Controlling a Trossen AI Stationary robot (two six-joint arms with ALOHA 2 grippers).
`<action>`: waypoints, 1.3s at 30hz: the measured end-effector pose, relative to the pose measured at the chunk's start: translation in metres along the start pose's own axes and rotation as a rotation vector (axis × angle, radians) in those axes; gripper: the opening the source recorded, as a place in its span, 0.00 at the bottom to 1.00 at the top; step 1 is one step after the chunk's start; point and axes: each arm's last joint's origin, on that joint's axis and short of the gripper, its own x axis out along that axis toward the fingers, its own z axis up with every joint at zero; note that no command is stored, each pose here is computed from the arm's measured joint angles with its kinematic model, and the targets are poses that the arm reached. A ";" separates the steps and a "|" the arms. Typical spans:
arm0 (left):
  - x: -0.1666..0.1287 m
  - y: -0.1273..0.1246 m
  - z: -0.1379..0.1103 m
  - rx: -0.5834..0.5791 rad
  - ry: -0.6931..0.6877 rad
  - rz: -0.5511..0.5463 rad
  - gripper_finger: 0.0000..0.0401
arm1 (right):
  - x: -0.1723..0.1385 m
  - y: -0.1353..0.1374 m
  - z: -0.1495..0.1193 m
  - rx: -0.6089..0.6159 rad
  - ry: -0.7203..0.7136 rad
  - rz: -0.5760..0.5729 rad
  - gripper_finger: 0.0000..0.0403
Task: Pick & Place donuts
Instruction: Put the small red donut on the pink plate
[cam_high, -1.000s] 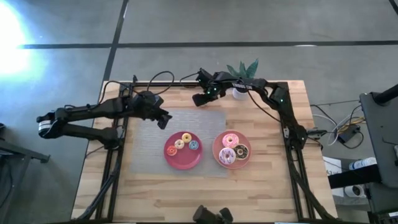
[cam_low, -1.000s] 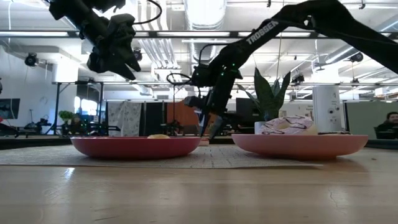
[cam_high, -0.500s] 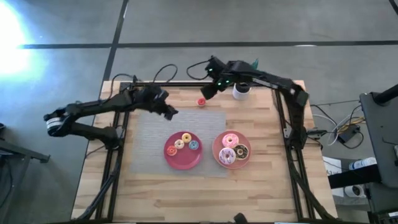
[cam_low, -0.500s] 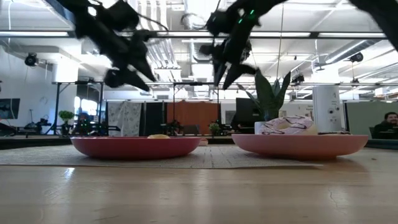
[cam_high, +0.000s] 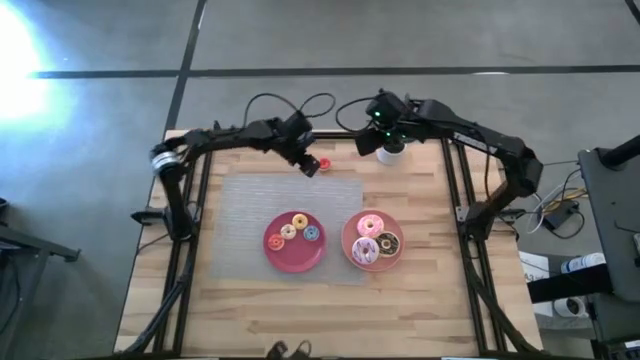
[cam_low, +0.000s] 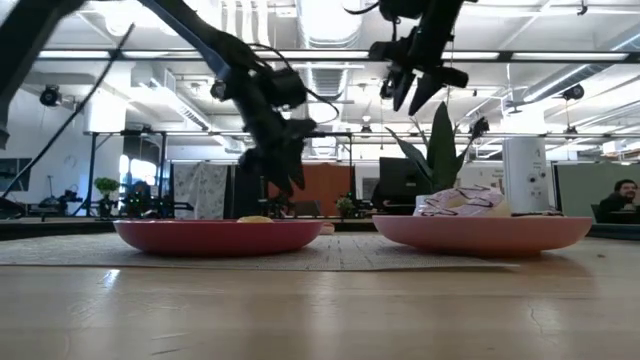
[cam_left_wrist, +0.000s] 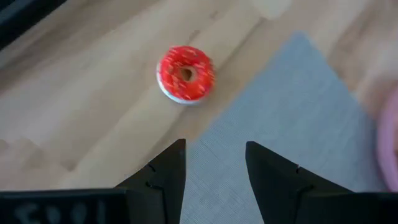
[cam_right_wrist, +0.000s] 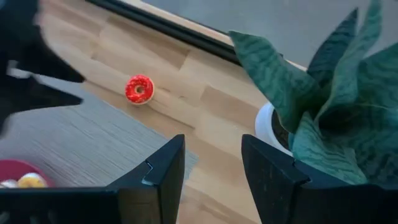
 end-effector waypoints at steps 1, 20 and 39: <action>0.004 0.002 0.006 0.003 0.009 0.007 0.35 | -0.001 -0.002 -0.002 0.007 -0.008 0.004 0.37; 0.071 0.025 0.040 0.031 0.138 0.049 0.35 | -0.103 -0.001 -0.011 -0.070 -0.457 0.281 0.37; 0.075 0.029 0.045 0.008 0.101 0.051 0.35 | -0.072 0.012 -0.013 -0.137 -0.367 0.218 0.37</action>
